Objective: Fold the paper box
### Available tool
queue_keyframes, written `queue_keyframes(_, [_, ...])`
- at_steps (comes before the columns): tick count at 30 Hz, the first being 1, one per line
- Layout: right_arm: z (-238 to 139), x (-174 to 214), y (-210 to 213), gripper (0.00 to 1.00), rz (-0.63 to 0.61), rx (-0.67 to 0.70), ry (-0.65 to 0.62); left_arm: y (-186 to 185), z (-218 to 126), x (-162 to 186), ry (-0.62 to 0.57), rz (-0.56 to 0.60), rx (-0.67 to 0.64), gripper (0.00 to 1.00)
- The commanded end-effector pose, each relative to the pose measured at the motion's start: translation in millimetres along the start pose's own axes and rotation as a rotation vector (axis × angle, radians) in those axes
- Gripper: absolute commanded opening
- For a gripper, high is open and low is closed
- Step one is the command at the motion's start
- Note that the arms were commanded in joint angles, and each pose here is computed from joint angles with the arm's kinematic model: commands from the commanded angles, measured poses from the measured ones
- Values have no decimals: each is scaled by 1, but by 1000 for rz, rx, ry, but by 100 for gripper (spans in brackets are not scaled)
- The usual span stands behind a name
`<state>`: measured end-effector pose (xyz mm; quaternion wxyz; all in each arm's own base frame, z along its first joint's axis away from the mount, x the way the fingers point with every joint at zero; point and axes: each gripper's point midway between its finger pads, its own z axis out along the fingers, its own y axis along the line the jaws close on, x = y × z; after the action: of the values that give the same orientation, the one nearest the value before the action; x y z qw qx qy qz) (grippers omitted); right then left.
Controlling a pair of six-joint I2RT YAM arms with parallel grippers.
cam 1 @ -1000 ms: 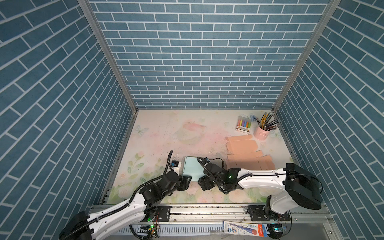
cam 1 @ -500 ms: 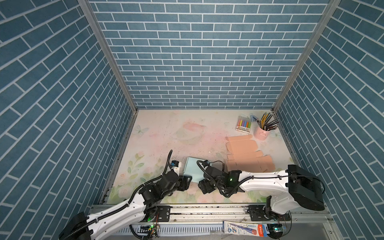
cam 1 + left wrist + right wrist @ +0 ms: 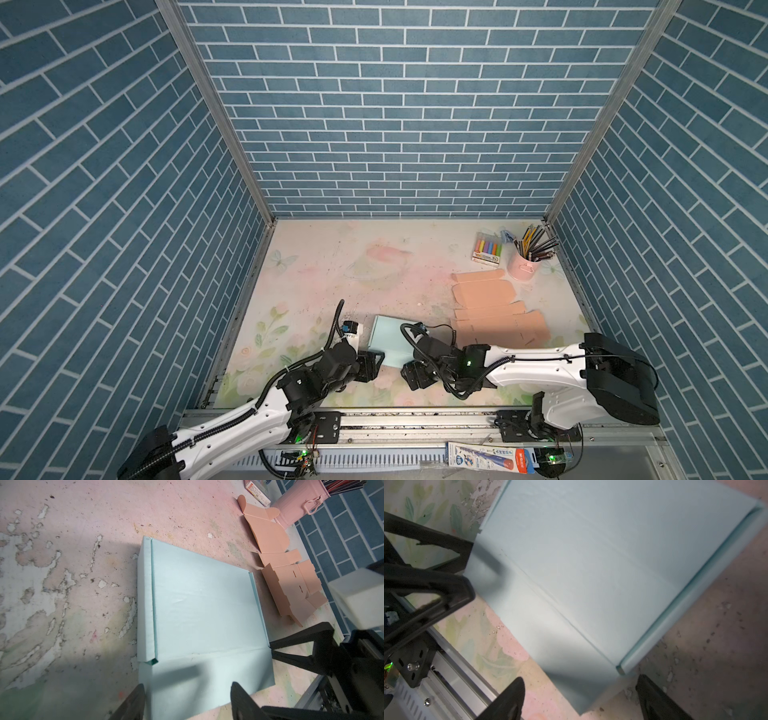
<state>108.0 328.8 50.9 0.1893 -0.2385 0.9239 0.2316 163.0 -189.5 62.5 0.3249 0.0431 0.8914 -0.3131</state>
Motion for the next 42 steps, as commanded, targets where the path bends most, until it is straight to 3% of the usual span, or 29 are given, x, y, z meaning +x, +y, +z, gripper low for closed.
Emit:
queue_keyframes(1, [-5,-1,2,85,41,-3,-16,1,1,3,-2,-9,8,66])
queue_keyframes(31, [-8,-18,43,84,-9,-92,-41,-8,1,5,7,-12,45,65])
queue_keyframes(42, [2,-6,20,82,3,-6,-16,-2,6,10,15,-12,27,65])
